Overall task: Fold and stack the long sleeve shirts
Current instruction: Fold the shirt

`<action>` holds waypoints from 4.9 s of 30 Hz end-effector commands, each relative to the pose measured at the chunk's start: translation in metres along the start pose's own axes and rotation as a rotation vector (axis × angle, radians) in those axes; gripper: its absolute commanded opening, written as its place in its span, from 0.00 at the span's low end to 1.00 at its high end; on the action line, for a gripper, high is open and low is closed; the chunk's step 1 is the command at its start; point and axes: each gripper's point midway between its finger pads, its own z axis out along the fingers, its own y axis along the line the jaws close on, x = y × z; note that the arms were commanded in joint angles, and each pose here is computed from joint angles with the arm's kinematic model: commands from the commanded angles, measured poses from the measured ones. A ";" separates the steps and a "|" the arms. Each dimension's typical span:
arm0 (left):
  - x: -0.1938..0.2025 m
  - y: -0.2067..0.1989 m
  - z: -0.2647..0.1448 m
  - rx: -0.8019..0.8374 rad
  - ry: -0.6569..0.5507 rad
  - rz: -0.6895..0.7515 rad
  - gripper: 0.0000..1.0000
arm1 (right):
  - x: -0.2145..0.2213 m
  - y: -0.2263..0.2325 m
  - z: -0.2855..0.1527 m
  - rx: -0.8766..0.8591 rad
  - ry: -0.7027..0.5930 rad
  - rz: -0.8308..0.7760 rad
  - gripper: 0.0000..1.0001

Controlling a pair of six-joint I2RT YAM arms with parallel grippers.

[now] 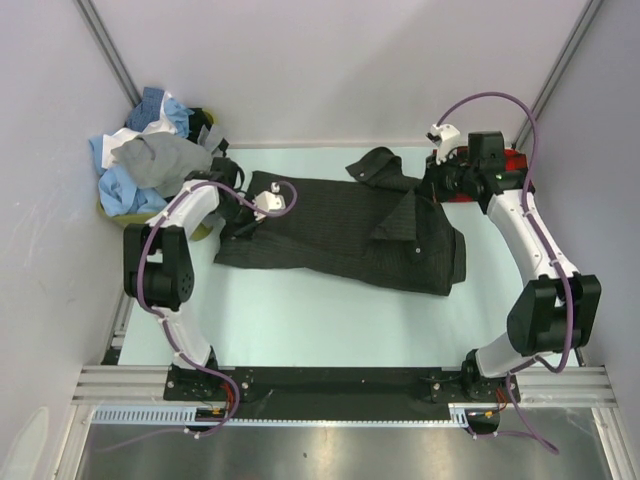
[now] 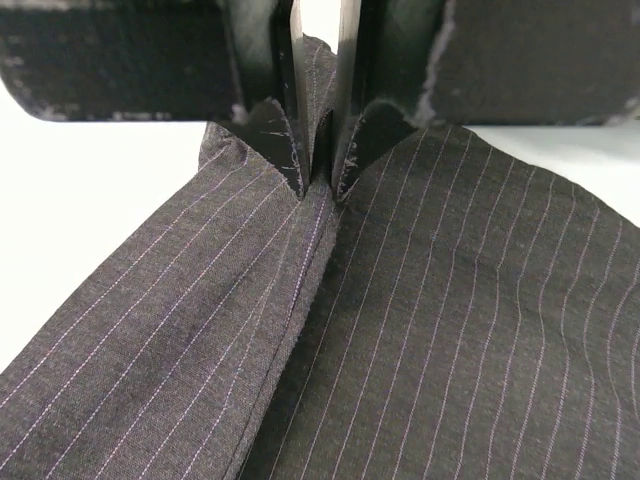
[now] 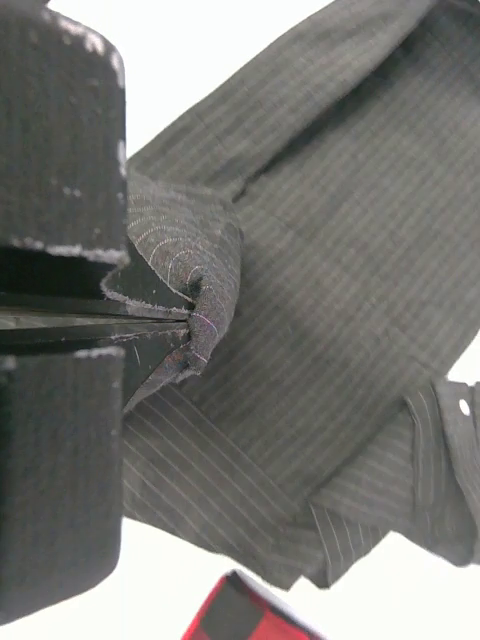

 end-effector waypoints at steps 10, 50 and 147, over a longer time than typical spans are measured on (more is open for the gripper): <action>0.006 -0.071 -0.010 0.095 -0.049 0.086 0.12 | -0.016 0.019 -0.096 0.096 -0.070 -0.104 0.00; 0.047 -0.080 0.013 -0.076 0.013 0.112 0.94 | 0.237 -0.074 -0.026 0.135 0.556 0.589 0.64; -0.197 -0.021 -0.177 -0.343 -0.652 -0.271 1.00 | 0.004 0.020 -0.007 -0.535 0.092 0.832 0.00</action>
